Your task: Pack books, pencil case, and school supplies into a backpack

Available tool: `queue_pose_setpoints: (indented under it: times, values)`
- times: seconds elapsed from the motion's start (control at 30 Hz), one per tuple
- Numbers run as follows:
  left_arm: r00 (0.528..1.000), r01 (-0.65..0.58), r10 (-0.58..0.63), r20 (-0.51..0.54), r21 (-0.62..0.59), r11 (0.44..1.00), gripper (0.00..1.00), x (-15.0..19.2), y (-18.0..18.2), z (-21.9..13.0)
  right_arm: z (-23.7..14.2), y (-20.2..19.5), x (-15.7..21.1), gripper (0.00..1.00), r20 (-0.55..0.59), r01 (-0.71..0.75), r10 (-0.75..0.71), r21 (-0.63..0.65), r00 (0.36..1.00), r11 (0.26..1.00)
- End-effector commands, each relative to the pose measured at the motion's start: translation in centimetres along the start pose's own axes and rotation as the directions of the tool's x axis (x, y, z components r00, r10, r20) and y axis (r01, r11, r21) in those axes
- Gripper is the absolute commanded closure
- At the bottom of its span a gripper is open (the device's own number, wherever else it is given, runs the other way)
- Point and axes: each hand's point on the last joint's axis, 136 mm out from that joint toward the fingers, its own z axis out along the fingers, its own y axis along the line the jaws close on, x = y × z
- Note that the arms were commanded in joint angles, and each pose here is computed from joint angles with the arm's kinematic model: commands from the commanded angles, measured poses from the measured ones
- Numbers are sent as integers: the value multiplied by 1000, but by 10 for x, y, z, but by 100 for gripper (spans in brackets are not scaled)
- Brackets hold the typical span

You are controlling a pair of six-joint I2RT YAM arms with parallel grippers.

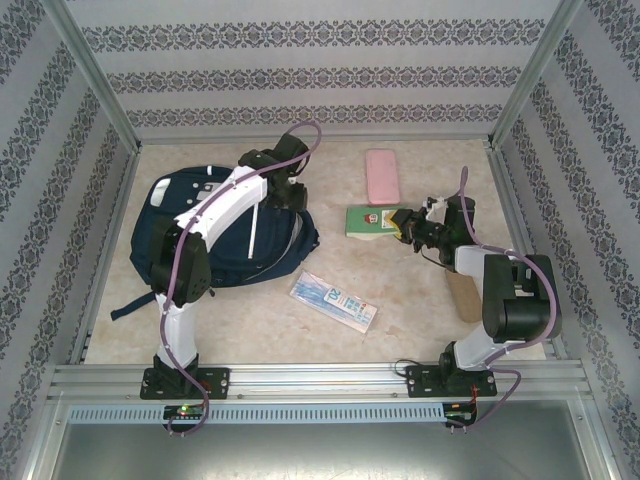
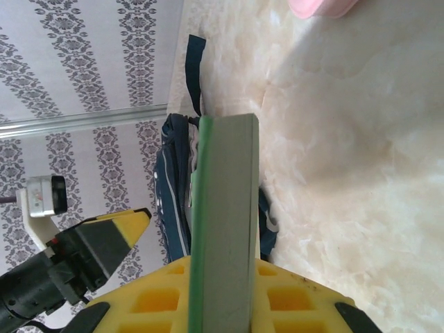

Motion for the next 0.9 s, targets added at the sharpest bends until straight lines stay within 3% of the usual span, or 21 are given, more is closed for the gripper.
queue_pose_setpoints:
  times: [0.0, 0.37, 0.47, 0.6, 0.87]
  values:
    - [988, -124, 96, -125, -246, 961, 54, 26, 48, 14, 5, 6, 1, 100, -14, 53, -53, -8, 999, 999]
    - [962, -194, 118, -246, -312, 930, 50, 51, 61, 52, 13, 8, 5, 100, -34, 57, -57, -2, 998, 998]
    - [958, -203, 122, -259, -315, 927, 61, 55, 63, 57, 15, 11, 5, 100, -39, 61, -61, -3, 997, 998]
    - [965, -189, 118, -235, -306, 933, 100, 51, 61, 48, 18, 17, 8, 100, -42, 71, -72, -9, 997, 997]
    - [996, -86, 81, -39, -186, 979, 100, 10, 39, -16, 38, 32, 18, 100, -76, 91, -92, -28, 993, 996]
